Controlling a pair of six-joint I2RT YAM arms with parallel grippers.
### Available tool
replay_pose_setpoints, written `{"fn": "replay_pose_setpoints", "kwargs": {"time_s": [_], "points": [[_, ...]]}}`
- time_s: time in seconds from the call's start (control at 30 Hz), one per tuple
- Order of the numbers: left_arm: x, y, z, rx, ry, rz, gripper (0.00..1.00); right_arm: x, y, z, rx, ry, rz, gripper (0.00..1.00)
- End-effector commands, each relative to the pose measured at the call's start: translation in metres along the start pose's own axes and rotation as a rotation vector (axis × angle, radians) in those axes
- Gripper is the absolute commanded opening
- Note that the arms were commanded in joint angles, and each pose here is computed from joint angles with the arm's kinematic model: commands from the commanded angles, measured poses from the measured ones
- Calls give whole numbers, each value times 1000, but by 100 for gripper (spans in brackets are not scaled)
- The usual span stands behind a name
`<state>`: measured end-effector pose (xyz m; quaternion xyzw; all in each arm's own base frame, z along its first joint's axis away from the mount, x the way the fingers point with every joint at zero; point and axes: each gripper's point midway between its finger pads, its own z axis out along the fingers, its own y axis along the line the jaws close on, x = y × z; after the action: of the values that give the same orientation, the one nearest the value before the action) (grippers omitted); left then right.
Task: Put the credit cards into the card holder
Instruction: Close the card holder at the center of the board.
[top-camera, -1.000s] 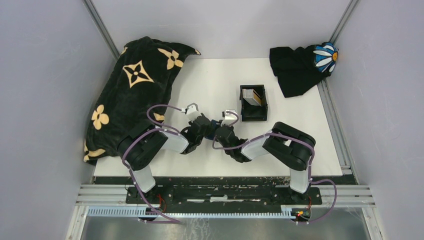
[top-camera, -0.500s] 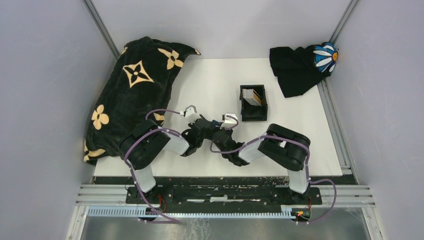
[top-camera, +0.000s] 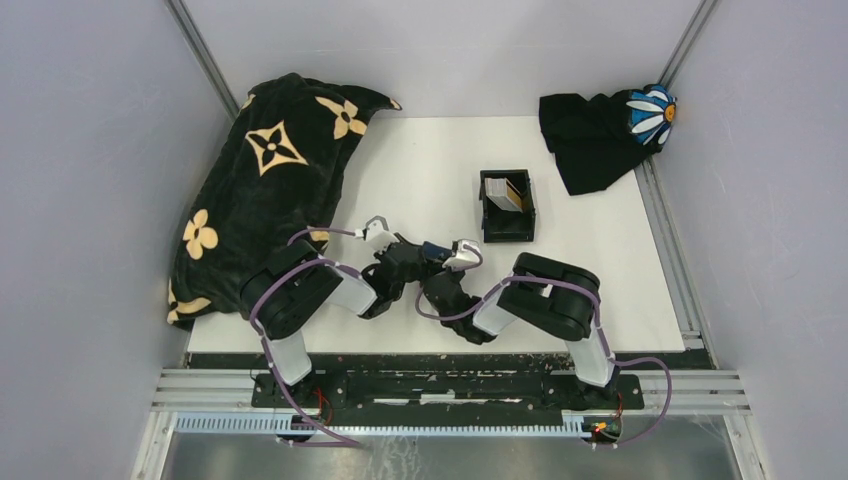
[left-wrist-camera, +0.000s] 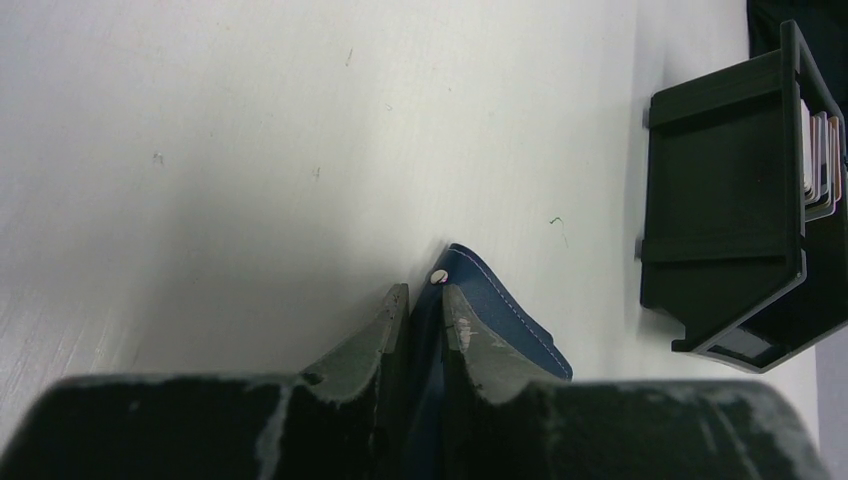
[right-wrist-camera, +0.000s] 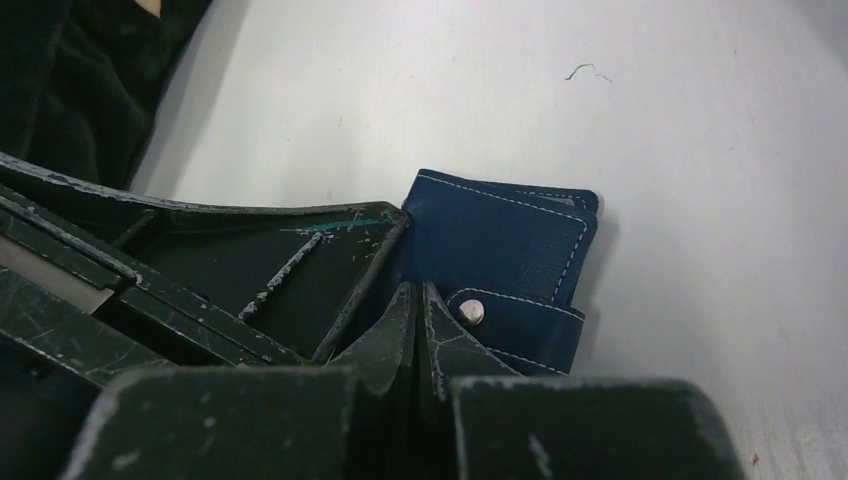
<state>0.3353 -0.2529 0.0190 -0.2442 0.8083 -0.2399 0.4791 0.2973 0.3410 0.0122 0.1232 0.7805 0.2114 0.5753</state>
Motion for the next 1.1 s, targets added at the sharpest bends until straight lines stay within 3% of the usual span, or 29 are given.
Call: {"fn": "replay_pose_setpoints", "kwargs": {"time_s": [0.0,0.17,0.57,1.07], "points": [[38,46,-18,-116,141,99,3,123,-133,-84,137,557,-527,1],[21,33,-22,-106,103,111,12,95,-109,-77,97,503,-595,2],[-34,-4,-35,-69,-30,138,31,46,-18,-61,-74,443,-698,28],[-61,-8,-51,-40,-115,108,36,7,42,-50,-179,368,-669,34]]}}
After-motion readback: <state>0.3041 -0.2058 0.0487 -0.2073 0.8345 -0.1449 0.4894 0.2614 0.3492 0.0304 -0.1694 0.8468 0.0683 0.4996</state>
